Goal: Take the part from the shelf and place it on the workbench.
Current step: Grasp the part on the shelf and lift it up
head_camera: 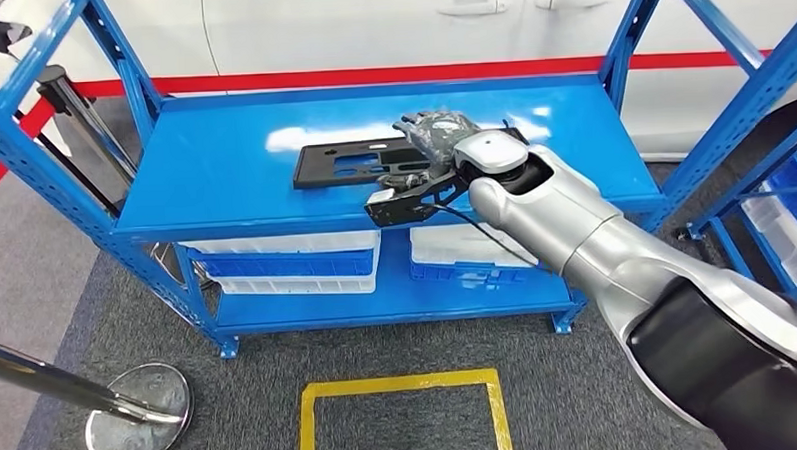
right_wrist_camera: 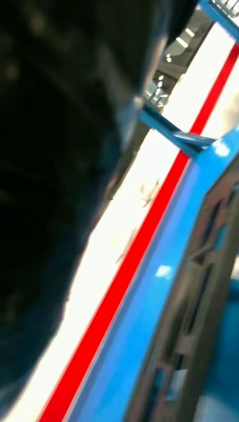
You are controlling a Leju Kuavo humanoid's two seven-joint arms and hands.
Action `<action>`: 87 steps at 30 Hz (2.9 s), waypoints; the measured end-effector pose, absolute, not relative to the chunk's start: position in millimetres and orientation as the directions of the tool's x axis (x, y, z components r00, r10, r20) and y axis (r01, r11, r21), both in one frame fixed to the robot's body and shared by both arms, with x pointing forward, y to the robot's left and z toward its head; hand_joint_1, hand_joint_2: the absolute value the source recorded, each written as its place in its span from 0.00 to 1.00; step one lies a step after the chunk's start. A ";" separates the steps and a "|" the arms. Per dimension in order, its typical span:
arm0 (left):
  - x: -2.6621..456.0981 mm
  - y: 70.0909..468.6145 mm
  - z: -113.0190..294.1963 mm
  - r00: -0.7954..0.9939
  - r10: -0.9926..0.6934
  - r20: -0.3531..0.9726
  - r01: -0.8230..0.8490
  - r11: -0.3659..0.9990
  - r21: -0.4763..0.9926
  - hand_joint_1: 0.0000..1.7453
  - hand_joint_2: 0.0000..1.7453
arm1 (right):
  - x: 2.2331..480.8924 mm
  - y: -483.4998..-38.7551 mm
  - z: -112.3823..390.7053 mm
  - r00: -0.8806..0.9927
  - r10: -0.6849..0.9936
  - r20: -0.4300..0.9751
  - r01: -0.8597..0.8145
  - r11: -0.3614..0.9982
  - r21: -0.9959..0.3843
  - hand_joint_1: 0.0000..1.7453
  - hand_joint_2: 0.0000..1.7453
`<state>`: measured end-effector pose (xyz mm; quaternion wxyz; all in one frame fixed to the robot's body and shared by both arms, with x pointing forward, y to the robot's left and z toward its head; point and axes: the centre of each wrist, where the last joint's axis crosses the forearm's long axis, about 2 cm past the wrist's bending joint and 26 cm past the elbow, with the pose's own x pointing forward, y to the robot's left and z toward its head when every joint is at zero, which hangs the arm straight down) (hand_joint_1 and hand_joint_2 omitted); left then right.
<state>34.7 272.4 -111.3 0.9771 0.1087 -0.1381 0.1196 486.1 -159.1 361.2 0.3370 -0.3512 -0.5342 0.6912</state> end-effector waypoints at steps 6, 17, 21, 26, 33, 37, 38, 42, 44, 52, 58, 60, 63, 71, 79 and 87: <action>35.7 271.1 -111.2 0.927 0.204 0.315 -0.265 0.950 0.166 0.00 0.00 | 482.4 -158.4 344.3 -0.555 0.826 -0.098 -0.126 -0.200 -0.972 0.00 0.00; 37.3 270.0 -111.1 0.924 0.215 0.317 -0.274 0.949 0.156 0.00 0.00 | 478.5 -153.9 342.8 -0.591 0.803 -0.078 -0.135 -0.194 -0.972 0.00 0.00; 38.5 270.6 -111.0 0.922 0.211 0.324 -0.272 0.950 0.154 0.00 0.00 | 474.0 -149.3 333.3 -0.613 0.789 -0.050 -0.158 -0.185 -0.970 0.00 0.00; 39.2 273.4 -111.0 0.921 0.209 0.329 -0.272 0.949 0.157 0.00 0.00 | 471.5 -148.7 329.1 -0.626 0.779 -0.037 -0.164 -0.178 -0.970 0.00 0.00; 39.8 273.0 -110.9 0.926 0.199 0.320 -0.261 0.951 0.164 0.00 0.00 | 470.9 -158.5 316.1 -0.622 0.783 -0.021 -0.181 -0.170 -0.969 0.00 0.00; 39.7 273.1 -110.9 0.926 0.202 0.320 -0.264 0.951 0.163 0.00 0.00 | 468.6 -161.3 302.2 -0.621 0.784 -0.011 -0.204 -0.176 -0.963 0.00 0.00; 39.5 273.1 -111.0 0.926 0.203 0.319 -0.265 0.950 0.163 0.00 0.00 | 468.5 -161.6 301.5 -0.621 0.784 -0.012 -0.204 -0.177 -0.963 0.00 0.00; 41.2 273.3 -110.8 0.924 0.208 0.322 -0.271 0.949 0.162 0.00 0.00 | 468.3 -162.5 299.7 -0.621 0.784 -0.014 -0.203 -0.178 -0.963 0.00 0.00; 41.0 273.3 -110.8 0.923 0.209 0.321 -0.272 0.949 0.162 0.00 0.00 | 468.3 -162.7 299.4 -0.620 0.784 -0.015 -0.203 -0.179 -0.963 0.00 0.00; 39.2 274.0 -111.0 0.930 0.195 0.312 -0.256 0.952 0.169 0.00 0.00 | 466.8 -161.4 294.7 -0.626 0.779 -0.012 -0.211 -0.185 -0.960 0.00 0.00; 40.5 274.4 -110.9 0.930 0.186 0.317 -0.249 0.953 0.170 0.00 0.00 | 466.6 -160.9 294.3 -0.629 0.777 -0.020 -0.209 -0.193 -0.959 0.00 0.00; 39.9 274.0 -110.9 0.930 0.185 0.316 -0.248 0.954 0.170 0.00 0.00 | 466.8 -161.1 294.9 -0.629 0.777 -0.021 -0.206 -0.193 -0.959 0.00 0.00; 39.6 273.8 -111.0 0.930 0.183 0.318 -0.245 0.954 0.170 0.00 0.00 | 466.7 -162.2 293.2 -0.627 0.779 -0.020 -0.208 -0.193 -0.959 0.00 0.00; 39.9 270.4 -110.8 0.932 0.174 0.319 -0.235 0.958 0.164 0.00 0.00 | 464.1 -161.5 284.0 -0.632 0.774 -0.022 -0.216 -0.204 -0.955 0.00 0.00; 40.9 269.7 -110.7 0.932 0.172 0.319 -0.233 0.959 0.162 0.00 0.00 | 462.0 -160.1 277.7 -0.642 0.766 -0.021 -0.222 -0.211 -0.952 0.00 0.00; 41.2 270.1 -110.7 0.932 0.167 0.320 -0.227 0.960 0.162 0.00 0.00 | 459.6 -159.7 269.4 -0.646 0.763 -0.021 -0.230 -0.221 -0.948 0.00 0.00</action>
